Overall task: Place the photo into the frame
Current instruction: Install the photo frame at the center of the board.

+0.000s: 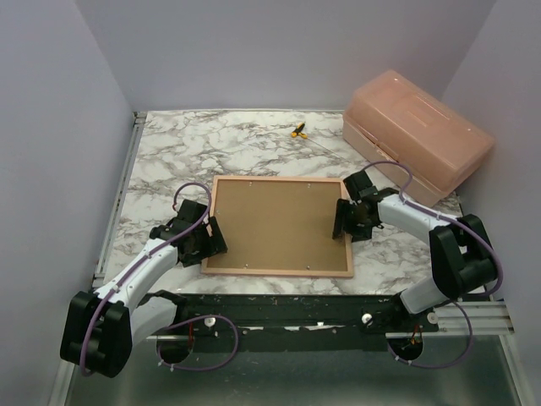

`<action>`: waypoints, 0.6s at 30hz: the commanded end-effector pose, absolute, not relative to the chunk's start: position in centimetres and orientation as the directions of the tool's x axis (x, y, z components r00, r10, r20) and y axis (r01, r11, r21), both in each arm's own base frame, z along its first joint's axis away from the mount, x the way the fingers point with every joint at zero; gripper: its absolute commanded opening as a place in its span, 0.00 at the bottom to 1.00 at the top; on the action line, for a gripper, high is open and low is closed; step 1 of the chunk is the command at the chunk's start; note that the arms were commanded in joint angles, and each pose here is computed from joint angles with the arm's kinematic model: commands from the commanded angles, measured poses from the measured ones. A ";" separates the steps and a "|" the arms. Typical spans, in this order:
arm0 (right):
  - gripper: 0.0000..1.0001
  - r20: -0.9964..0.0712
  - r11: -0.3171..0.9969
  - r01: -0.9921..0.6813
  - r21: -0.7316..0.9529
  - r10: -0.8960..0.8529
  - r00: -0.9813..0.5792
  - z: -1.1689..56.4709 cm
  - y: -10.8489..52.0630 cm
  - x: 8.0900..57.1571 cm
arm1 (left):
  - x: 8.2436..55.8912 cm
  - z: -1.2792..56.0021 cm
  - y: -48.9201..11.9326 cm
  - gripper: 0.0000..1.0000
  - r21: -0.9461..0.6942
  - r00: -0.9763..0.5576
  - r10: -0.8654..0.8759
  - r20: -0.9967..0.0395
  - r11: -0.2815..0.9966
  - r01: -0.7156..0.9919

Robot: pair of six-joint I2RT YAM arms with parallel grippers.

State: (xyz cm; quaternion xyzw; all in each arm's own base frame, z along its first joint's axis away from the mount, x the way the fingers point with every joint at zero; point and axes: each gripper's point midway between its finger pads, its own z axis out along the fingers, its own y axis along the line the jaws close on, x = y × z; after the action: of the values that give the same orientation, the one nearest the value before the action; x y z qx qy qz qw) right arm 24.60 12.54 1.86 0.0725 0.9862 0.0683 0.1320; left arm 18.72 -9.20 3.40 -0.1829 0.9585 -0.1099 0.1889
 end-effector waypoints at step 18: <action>0.00 -0.290 0.986 0.167 0.010 0.162 -0.943 2.6 9.9 24.3 | 19.6 4.0 -9.2 0.83 -0.286 -0.852 -0.385 -0.354 0.912 -0.294</action>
State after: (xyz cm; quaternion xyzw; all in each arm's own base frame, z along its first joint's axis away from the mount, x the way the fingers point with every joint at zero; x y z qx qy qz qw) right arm 24.49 12.16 2.56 0.0632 0.9873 0.0551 0.1350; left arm 18.97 -8.99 3.36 -0.1790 0.9587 -0.1061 0.1938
